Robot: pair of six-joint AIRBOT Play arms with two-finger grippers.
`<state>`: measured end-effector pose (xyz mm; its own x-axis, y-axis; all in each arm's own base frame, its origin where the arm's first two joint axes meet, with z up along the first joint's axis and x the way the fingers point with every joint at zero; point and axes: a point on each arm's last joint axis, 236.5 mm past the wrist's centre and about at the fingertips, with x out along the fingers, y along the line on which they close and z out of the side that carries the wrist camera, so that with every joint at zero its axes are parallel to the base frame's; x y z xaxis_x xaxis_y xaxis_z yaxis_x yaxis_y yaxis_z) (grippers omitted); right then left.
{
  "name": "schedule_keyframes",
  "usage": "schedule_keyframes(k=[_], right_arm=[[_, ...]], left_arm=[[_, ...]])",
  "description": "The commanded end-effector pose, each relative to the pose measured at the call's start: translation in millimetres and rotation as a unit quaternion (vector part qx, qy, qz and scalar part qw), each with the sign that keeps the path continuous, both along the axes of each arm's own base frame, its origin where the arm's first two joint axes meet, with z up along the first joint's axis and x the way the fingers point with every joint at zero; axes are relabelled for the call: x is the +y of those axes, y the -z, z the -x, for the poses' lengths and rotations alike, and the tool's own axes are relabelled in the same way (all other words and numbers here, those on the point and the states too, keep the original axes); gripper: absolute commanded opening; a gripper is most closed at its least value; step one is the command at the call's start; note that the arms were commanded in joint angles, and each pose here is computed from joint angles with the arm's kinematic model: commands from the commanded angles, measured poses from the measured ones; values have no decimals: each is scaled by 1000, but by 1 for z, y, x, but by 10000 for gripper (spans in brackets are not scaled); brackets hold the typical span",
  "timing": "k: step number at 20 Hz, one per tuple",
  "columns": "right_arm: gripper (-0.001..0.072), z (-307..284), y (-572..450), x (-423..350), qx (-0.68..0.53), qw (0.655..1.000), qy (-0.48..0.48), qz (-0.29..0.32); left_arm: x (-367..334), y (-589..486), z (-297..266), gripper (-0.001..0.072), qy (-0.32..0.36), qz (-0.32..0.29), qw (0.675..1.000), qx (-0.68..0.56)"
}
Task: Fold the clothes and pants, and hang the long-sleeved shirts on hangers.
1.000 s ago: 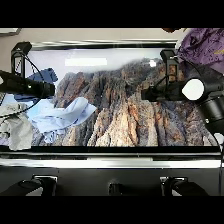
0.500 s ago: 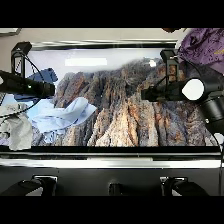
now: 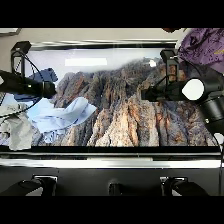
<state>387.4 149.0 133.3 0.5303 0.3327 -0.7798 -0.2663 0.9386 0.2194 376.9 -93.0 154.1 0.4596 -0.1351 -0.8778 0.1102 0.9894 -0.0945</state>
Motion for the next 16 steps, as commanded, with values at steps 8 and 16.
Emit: schedule_keyframes(k=[8, 16], right_arm=[[42, 4, 2, 2, 9, 1000, -3, -2], [133, 15, 9, 0, 35, 999, -9, 6]], left_arm=[[103, 174, 30, 720, -187, -51, 973, 127], [61, 249, 6, 21, -201, 39, 965, 165]])
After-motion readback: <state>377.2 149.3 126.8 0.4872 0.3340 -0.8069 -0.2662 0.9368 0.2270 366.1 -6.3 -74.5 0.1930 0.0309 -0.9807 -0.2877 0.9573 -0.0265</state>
